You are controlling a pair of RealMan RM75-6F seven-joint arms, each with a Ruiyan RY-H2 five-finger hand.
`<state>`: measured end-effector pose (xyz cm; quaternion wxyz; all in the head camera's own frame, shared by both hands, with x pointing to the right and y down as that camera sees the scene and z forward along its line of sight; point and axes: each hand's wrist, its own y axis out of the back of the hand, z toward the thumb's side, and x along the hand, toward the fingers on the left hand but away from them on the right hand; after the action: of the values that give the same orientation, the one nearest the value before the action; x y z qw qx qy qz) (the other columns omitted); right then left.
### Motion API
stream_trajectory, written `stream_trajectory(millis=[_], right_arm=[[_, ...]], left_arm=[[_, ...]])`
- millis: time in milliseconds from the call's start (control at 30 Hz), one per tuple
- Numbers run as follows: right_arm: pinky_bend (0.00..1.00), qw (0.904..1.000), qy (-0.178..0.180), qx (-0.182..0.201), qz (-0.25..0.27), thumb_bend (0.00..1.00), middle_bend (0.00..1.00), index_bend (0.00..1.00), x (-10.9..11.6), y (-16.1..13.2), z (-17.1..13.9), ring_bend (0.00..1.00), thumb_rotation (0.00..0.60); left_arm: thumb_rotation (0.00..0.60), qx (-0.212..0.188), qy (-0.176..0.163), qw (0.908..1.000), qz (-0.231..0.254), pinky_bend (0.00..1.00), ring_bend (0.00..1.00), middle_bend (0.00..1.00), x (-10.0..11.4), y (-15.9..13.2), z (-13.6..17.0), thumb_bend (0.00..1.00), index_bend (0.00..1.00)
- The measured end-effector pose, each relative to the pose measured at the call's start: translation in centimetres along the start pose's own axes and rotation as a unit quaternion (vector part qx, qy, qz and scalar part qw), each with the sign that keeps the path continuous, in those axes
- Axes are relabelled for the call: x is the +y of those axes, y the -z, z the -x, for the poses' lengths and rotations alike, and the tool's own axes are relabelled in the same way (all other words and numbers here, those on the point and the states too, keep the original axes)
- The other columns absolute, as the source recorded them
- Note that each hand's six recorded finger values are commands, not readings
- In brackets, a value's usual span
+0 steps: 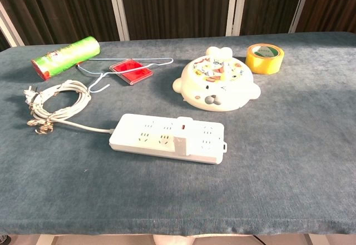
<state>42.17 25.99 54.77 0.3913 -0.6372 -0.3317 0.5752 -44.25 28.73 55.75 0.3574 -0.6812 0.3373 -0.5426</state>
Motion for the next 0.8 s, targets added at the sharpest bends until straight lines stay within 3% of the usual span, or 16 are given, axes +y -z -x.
stream_trajectory(millis=[200,333,600,800], right_arm=[[0.0,1.0,-0.001,-0.001,0.003,0.23,0.08,0.0,-0.1,-0.1,0.1,0.0,0.6],[0.0,1.0,0.0,-0.002,0.009,0.23,0.08,0.0,-0.1,-0.1,0.2,0.0,0.6],[0.0,0.9999,-0.005,-0.003,0.012,0.23,0.08,0.0,-0.5,-0.3,0.7,0.0,0.6],[0.0,0.9998,-0.001,-0.001,0.018,0.23,0.08,0.0,-0.6,-0.4,1.0,0.0,0.6]], left_arm=[[0.6,-0.015,-0.001,0.9999,0.002,0.12,0.03,0.04,-0.4,-0.6,-0.3,0.46,0.0],[0.6,-0.057,0.002,0.9981,0.022,0.12,0.01,0.03,-1.7,-2.5,-0.9,0.45,0.0],[0.6,-0.149,-0.014,0.9863,0.068,0.12,0.0,0.02,-4.9,-8.8,-4.0,0.44,0.0],[0.6,-0.188,0.007,0.9789,0.079,0.11,0.0,0.01,-7.8,-13.8,-6.6,0.43,0.0]])
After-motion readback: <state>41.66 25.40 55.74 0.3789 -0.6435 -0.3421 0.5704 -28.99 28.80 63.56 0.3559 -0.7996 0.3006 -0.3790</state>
